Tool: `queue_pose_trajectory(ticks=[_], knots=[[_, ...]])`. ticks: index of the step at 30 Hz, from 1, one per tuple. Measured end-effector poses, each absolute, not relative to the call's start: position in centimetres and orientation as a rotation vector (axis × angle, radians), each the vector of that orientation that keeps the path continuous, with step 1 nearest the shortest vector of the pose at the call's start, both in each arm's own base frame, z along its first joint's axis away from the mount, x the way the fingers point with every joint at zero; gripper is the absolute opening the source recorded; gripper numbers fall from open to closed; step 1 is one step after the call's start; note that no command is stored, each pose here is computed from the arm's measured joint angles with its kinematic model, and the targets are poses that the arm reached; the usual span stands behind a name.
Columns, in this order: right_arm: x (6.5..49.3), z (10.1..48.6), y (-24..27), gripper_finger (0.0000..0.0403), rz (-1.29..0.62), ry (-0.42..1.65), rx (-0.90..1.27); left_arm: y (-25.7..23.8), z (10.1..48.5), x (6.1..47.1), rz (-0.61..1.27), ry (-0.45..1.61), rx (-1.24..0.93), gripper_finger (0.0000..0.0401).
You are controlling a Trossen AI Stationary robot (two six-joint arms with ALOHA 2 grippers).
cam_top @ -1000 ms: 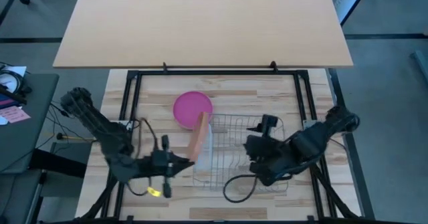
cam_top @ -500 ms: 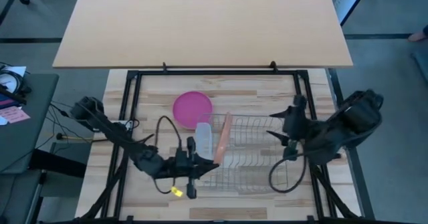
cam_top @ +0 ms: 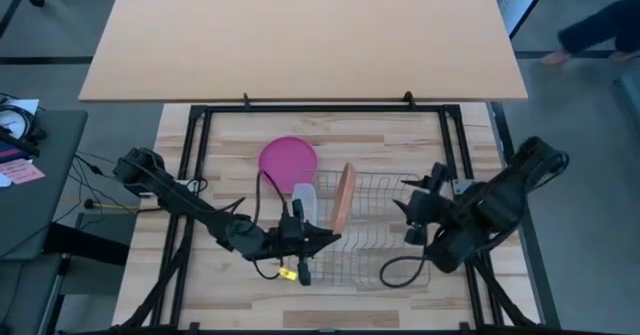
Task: Sort dishes
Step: Put the light brown plate in the dish rack
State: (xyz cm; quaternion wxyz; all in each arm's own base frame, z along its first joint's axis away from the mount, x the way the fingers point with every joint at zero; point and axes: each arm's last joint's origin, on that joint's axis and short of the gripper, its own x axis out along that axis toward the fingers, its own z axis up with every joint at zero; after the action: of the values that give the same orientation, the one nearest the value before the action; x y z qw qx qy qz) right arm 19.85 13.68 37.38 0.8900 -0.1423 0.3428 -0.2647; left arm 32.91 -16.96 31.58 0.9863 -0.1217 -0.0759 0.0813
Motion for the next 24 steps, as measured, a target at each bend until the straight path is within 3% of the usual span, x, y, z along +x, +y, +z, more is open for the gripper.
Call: queue_pose_trajectory(ticks=[7, 24], knots=[[20.8, 33.3, 13.8, 0.0225, -0.604, 0.708, -0.256, -17.1, 30.1, 33.2, 0.203, -0.062, -0.293, 0.0], [21.5, 33.3, 12.6, 0.0225, -0.636, 0.727, -0.265, -19.2, 22.7, 36.5, 0.23, -0.059, -0.441, 0.0]])
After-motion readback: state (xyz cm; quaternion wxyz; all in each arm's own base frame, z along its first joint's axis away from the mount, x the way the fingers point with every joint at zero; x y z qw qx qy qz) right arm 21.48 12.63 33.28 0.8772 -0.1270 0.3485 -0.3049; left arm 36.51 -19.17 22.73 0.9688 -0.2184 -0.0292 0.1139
